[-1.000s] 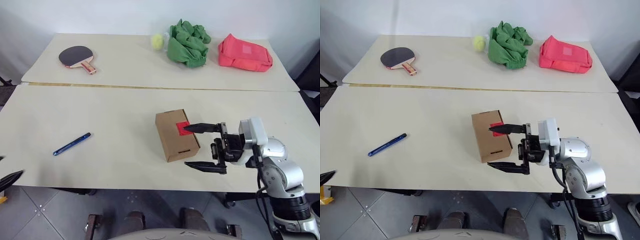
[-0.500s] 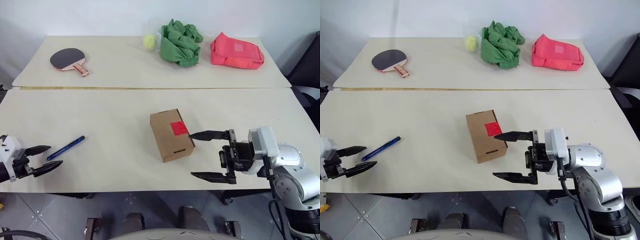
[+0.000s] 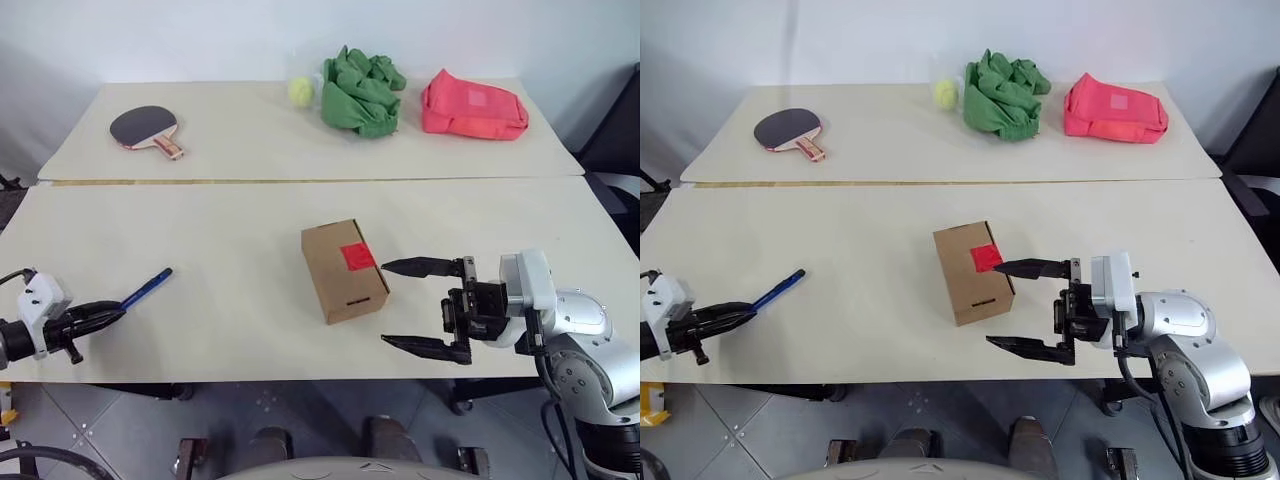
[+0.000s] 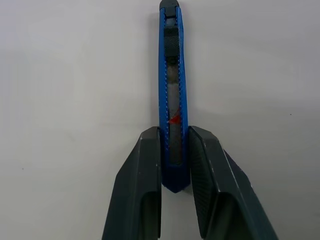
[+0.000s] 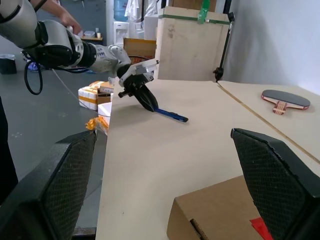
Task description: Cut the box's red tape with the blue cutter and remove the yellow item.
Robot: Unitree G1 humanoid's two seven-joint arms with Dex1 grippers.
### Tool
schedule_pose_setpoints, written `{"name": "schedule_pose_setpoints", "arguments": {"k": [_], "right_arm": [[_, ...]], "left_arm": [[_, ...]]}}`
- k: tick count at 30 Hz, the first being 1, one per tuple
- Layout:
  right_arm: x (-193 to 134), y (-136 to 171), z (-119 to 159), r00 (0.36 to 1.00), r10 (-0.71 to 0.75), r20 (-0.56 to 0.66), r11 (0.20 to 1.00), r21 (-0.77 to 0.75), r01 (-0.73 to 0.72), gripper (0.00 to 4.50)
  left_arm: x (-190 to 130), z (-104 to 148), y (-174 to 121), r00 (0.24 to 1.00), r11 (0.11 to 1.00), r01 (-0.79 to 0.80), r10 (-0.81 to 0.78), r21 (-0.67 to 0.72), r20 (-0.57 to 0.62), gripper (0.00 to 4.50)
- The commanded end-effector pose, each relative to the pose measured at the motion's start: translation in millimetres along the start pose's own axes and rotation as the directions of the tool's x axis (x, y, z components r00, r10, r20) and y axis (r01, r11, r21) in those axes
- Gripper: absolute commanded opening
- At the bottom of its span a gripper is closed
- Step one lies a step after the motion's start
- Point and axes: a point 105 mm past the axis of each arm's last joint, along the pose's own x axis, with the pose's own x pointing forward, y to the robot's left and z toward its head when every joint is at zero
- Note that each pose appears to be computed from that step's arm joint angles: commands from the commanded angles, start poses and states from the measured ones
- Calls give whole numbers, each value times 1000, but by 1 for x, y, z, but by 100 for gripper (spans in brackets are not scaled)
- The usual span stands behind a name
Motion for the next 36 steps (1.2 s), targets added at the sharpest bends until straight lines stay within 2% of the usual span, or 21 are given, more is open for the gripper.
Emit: {"name": "schedule_pose_setpoints", "arguments": {"k": [1,3,5,8,9,12,15,17,19,21,24,31,36], "right_arm": [[-6,-2,7,1000,-20,-5,998,-52,19,450],[-7,-3,7,1000,-20,-12,998,-54,19,450],[-7,-3,7,1000,-10,-24,998,-54,9,450],[-3,6,7,998,56,-42,998,-11,-57,450],[-2,11,8,995,87,-42,996,2,-87,450],[1,26,6,986,156,-62,986,63,-153,450],[-1,36,-5,972,197,-131,974,135,-180,450],[-5,38,-15,964,178,-199,978,141,-151,450],[-11,42,-30,948,155,-279,982,146,-117,409],[-14,48,-43,930,145,-339,980,177,-88,358],[-11,49,-54,912,116,-392,984,172,-51,248],[-2,45,-75,891,36,-453,992,123,22,1],[5,39,-88,879,1,-478,993,100,54,1]], "left_arm": [[13,25,-12,991,994,104,-107,42,84,44],[18,52,-22,975,976,177,-191,128,110,44],[22,69,-43,946,931,296,-316,215,67,44],[35,96,-93,837,771,535,-538,346,-98,44],[38,98,-104,808,715,579,-568,392,-157,44],[52,100,-127,753,626,652,-600,428,-268,44],[81,121,-151,748,609,650,-617,455,-243,44],[94,126,-163,740,605,665,-612,438,-279,44],[105,132,-183,718,586,690,-629,424,-299,44],[117,139,-196,717,604,691,-640,398,-276,44],[133,140,-203,729,619,681,-619,391,-291,44],[146,139,-206,753,669,658,-582,345,-308,44],[148,134,-210,757,676,652,-561,343,-335,44]]}}
